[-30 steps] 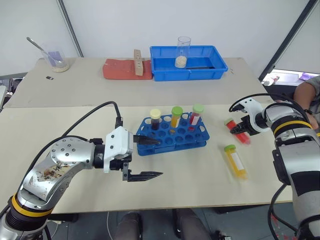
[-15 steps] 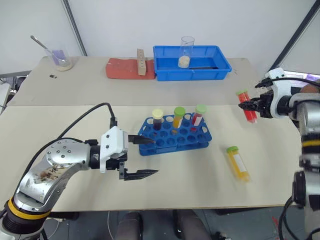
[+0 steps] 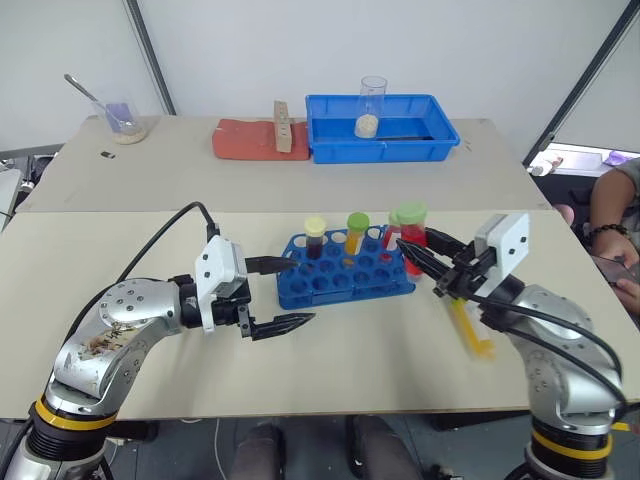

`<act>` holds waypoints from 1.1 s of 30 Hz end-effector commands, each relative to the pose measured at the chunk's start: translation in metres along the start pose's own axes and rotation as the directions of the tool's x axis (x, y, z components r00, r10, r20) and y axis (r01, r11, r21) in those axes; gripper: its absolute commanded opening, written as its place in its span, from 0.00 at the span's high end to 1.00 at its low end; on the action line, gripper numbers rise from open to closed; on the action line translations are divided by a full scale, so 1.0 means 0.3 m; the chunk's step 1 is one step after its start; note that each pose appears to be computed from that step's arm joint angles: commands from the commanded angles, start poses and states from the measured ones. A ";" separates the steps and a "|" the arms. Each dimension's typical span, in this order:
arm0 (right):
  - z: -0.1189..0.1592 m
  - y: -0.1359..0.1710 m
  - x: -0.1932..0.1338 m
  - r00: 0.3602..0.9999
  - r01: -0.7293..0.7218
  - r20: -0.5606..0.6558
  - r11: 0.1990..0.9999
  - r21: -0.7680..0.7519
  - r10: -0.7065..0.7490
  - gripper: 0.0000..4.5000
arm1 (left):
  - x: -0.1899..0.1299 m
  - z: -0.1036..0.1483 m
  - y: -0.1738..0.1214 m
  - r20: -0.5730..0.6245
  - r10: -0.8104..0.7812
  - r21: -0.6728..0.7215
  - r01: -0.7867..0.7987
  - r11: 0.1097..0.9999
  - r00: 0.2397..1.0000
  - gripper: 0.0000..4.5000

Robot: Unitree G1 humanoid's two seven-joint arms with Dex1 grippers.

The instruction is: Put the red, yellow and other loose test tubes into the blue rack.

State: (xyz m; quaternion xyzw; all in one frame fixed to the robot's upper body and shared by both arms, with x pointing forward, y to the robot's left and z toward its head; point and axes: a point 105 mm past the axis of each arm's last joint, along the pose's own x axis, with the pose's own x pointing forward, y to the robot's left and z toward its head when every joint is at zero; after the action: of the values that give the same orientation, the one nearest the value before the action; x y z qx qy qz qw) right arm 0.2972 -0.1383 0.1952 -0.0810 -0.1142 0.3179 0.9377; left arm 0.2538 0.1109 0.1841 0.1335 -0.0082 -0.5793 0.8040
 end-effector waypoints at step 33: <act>-0.116 -0.009 0.053 0.980 0.178 0.094 0.984 -0.002 -0.177 0.78 | 0.026 0.056 -0.037 0.077 -0.019 -0.021 0.021 1.000 0.997 0.00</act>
State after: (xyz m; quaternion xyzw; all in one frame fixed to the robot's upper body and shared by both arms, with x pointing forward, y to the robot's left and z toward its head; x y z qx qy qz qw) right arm 0.3238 -0.1337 0.1576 -0.0587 -0.1531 0.2354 0.9580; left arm 0.2481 0.1000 0.1880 0.0942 -0.0142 -0.5875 0.8036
